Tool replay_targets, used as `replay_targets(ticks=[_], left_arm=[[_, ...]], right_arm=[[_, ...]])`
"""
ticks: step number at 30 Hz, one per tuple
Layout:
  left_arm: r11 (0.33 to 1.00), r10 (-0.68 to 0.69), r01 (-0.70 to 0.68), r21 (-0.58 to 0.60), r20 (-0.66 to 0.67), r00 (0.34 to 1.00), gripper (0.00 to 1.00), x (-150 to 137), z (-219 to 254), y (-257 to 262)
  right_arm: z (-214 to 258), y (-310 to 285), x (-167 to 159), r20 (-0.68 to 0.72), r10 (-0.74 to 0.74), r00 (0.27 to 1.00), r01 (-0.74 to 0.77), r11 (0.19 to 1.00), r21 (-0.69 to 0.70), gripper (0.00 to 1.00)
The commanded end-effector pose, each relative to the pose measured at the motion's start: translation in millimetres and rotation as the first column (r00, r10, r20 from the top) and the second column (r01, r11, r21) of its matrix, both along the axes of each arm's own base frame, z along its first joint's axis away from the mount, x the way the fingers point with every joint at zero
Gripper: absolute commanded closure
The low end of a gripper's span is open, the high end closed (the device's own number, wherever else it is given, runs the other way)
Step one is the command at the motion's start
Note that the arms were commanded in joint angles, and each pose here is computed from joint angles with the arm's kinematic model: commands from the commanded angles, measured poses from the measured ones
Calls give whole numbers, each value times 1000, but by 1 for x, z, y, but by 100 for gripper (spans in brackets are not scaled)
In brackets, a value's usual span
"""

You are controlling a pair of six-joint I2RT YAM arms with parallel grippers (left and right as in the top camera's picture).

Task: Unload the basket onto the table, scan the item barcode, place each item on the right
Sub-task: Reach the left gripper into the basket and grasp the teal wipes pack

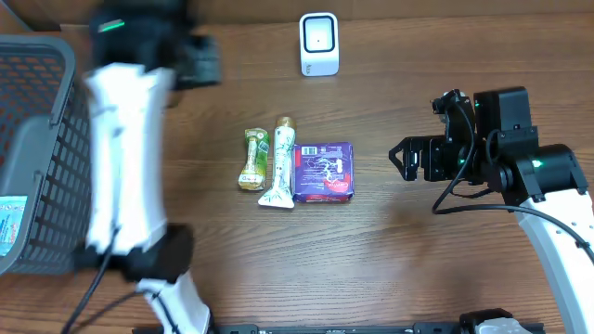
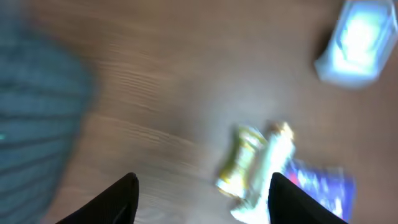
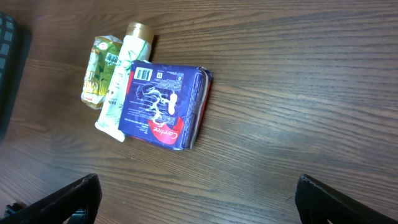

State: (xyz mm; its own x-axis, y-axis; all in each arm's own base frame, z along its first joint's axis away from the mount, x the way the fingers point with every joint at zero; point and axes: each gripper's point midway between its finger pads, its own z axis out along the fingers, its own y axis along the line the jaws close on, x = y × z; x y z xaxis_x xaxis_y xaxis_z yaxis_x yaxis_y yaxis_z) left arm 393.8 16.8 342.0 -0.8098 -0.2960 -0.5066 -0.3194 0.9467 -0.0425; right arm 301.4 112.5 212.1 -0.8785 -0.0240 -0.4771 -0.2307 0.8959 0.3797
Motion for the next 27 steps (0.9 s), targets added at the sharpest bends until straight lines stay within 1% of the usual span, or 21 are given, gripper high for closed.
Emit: replay_targets(ticks=[1,4,6,10,12,14,16,17,19,20,21,22,24,26,27], left_arm=[[956,291,-287,-56,94,952,41,-38,33,88],[896,436,-421,-143,101,894,41,-62,35,143],[838,535,-517,-174,74,842,41,-82,28,179],[706,691,-689,-166,-54,721,41,-126,-10,236],[656,732,-737,-162,-103,674,41,-138,-32,255],[621,760,-767,-162,-116,640,40,-142,-54,276],[604,777,-781,-162,-97,621,37,-138,-73,296],[601,781,-782,-162,-86,618,28,-135,-80,303],[600,787,-784,-156,-57,614,15,-127,-94,318],[599,791,-788,-146,-46,610,8,-124,-102,325],[597,794,-790,-138,-40,607,4,-122,-108,330],[595,797,-793,-129,-37,603,1,-119,-116,335],[605,790,-788,-115,-36,612,0,-115,-132,343],[656,749,-751,-72,-55,660,0,-113,-150,349],[668,740,-743,-54,-68,670,0,-113,-157,351]], right_arm=[[2,-1,2,5,-4,1000,4,1000,6,0],[2,-1,2,5,-4,1000,4,1000,6,0],[2,-1,2,6,-4,1000,4,1000,6,0],[2,-1,2,6,-4,1000,4,1000,6,0],[1,-1,2,6,-4,1000,4,1000,6,0],[-3,-1,3,6,-4,1000,4,1000,6,0],[-7,-1,4,6,-4,1000,4,1000,6,0],[-9,-1,4,2,-4,1000,4,1000,5,0],[-14,-1,4,-11,-4,1000,4,1000,3,0],[-16,-1,4,-20,-4,1000,4,1000,2,0],[-19,-1,4,-29,-4,1000,4,1000,0,0],[-20,0,5,-36,-4,999,4,1000,-1,0],[-25,0,6,-50,-4,999,4,1000,-3,0],[-29,0,7,-63,-4,998,4,1000,-5,0],[-31,0,8,-68,-4,998,4,1000,-6,0]])
